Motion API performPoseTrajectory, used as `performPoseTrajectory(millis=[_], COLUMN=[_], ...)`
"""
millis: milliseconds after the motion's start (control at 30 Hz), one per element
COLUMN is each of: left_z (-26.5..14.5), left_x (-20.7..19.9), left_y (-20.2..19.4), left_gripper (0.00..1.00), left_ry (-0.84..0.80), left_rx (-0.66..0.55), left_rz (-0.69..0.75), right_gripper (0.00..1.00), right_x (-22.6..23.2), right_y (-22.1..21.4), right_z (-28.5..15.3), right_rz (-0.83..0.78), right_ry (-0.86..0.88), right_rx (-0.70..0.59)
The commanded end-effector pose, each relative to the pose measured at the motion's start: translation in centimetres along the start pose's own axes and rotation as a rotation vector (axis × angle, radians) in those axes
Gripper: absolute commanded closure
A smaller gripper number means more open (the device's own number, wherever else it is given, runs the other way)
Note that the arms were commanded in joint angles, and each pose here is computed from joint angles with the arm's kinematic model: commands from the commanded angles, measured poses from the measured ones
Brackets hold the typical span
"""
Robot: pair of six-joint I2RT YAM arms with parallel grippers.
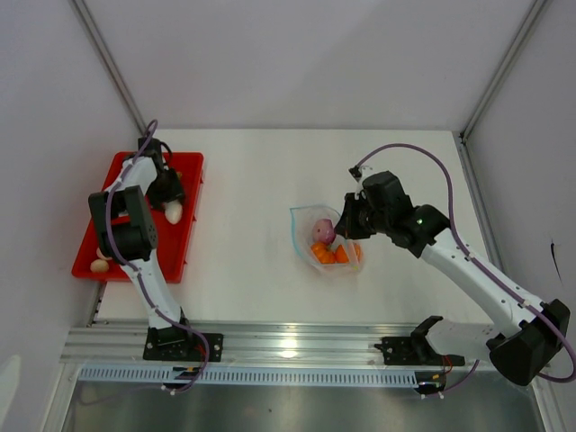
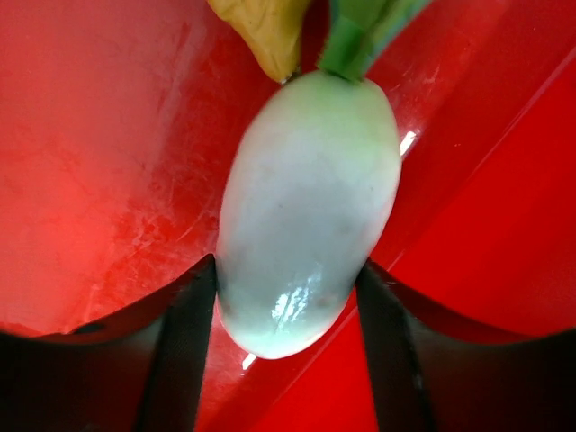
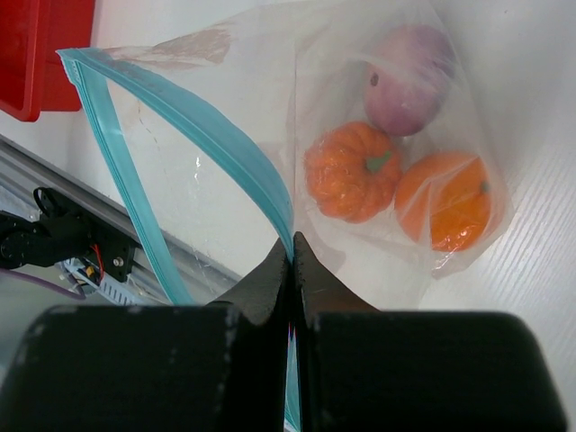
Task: Place the food in the zip-top bag and seal the zipper
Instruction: Pick up the fake vegetable from the bin, then place the fake vegetable in the zipper food storage bag.
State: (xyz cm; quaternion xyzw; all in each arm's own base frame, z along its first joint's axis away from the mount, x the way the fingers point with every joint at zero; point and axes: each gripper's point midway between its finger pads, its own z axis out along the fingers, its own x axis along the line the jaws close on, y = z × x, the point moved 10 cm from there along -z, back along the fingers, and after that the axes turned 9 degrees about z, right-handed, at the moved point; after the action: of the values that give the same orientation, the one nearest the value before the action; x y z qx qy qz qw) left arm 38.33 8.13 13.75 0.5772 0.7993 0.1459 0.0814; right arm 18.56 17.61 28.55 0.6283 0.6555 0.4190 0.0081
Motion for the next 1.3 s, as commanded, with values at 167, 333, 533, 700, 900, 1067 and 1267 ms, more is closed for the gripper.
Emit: performPoseTrajectory(millis=[167,333,533,700,900,1067,1267], left_z=[-0.6,-2.9,-8.6,-15.7,-20.8,-23.9,-26.7], left_x=[0.1,-0.5,-3.5,-5.5,-6.4,-7.3,-9.6], left_y=[0.6,-0.4,-1.6,-3.3,-8.0,-12.0,-15.9], left_gripper=[0.77,0.99,0.99,0.99,0.99,0.99,0.99], left_ry=[-0.006,-0.064,-0.183,-0.346,-0.511,-0.686,-0.983], left_rx=[-0.024,-0.056,-0.201,-0.368,-0.481,-0.537,-0.466], left_rz=[-0.004,-0.039,-0.033,-0.009,0.023,0.106,0.256], right_gripper=[1.00,1.00,1.00,1.00,1.00,1.00,1.00], right_x=[0.5,0.5,0.8,0.7,1.0,0.9,1.0], right_y=[0.5,0.5,0.7,0.7,0.9,1.0,1.2], right_z=[-1.0,-1.0,-1.0,-0.8,-0.6,-0.4,0.3], right_rz=[0.002,0.007,0.013,0.018,0.026,0.028,0.030], right_ry=[0.034,0.038,0.051,0.035,0.034,0.015,-0.001], right_rx=[-0.045,-0.047,-0.049,-0.049,-0.043,-0.049,-0.044])
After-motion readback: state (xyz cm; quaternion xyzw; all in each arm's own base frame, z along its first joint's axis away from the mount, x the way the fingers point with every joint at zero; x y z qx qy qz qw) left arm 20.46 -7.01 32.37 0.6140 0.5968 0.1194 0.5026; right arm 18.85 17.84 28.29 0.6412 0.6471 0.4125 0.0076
